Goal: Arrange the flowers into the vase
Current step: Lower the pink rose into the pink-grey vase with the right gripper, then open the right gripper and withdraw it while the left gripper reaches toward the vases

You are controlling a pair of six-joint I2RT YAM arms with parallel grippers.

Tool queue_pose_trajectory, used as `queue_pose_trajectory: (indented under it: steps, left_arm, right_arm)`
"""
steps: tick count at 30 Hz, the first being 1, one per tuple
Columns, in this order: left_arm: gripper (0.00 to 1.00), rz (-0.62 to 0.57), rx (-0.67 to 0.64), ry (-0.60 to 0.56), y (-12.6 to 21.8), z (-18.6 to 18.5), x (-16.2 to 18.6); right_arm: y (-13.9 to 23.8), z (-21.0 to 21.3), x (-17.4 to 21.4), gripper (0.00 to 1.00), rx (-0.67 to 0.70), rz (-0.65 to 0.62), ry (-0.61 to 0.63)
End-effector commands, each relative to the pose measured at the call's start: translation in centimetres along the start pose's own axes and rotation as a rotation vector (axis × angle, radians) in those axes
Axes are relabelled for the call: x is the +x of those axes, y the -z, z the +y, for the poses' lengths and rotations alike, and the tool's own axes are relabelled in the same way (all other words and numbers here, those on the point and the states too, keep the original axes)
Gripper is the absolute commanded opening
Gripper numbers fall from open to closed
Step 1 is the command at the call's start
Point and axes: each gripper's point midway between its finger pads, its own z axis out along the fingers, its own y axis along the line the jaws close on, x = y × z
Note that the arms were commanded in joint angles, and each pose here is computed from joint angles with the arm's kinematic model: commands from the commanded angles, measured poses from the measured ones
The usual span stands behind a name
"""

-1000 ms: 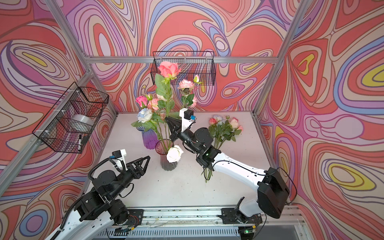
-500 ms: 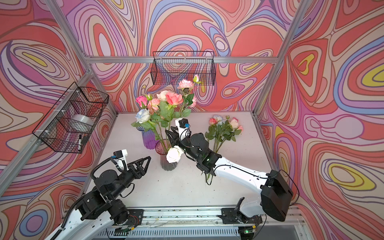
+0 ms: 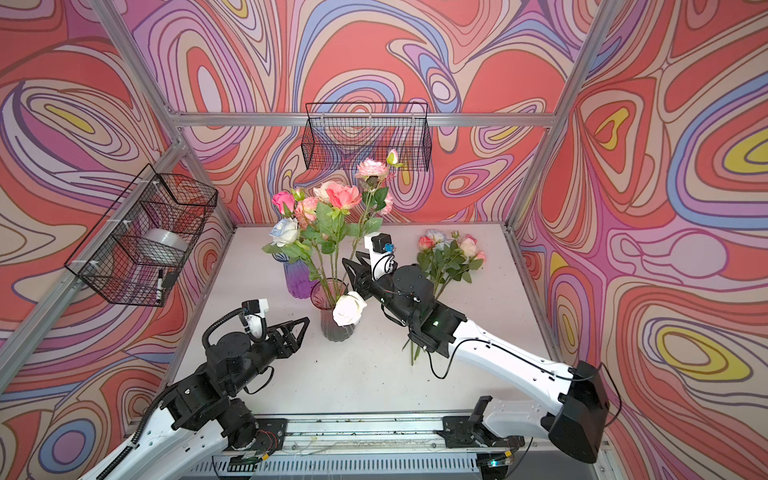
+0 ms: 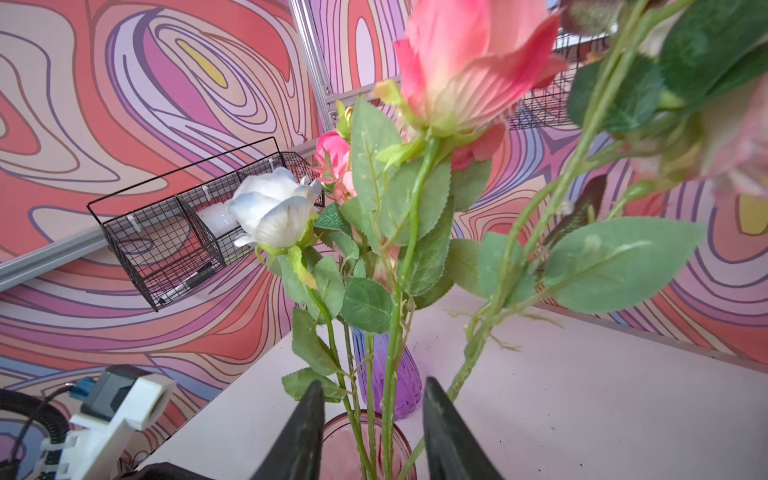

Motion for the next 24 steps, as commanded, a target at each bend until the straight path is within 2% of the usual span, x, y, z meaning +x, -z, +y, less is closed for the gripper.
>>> queue_pose_trajectory:
  steps: [1,6,9,12,16,24]
  left_arm:
    - [0.65,0.014,0.004,0.013,0.5,-1.9,-1.6]
    - [0.6,0.081,-0.163,0.081,0.8,-2.6,-3.8]
    - [0.55,0.159,-0.304,0.144,1.2,-2.2,-4.0]
    - [0.54,0.24,-0.385,0.209,1.3,-2.4,-3.5]
    - [0.52,0.304,-0.397,0.273,0.5,-3.0,-2.9]
    - [0.46,0.363,-0.419,0.348,-2.0,-2.6,-2.1]
  right_arm:
    - [0.9,-1.4,0.4,0.4,0.089,0.047,-0.018]
    - [2.6,-3.7,0.6,0.39,0.215,0.067,-0.015]
    - [4.5,-6.0,1.2,0.37,0.334,0.09,-0.032]
    - [7.1,-8.3,1.8,0.37,0.464,0.106,-0.062]
    - [10.8,-10.8,2.7,0.38,0.599,0.124,-0.094]
    - [14.4,-12.6,4.9,0.4,0.658,0.153,-0.088]
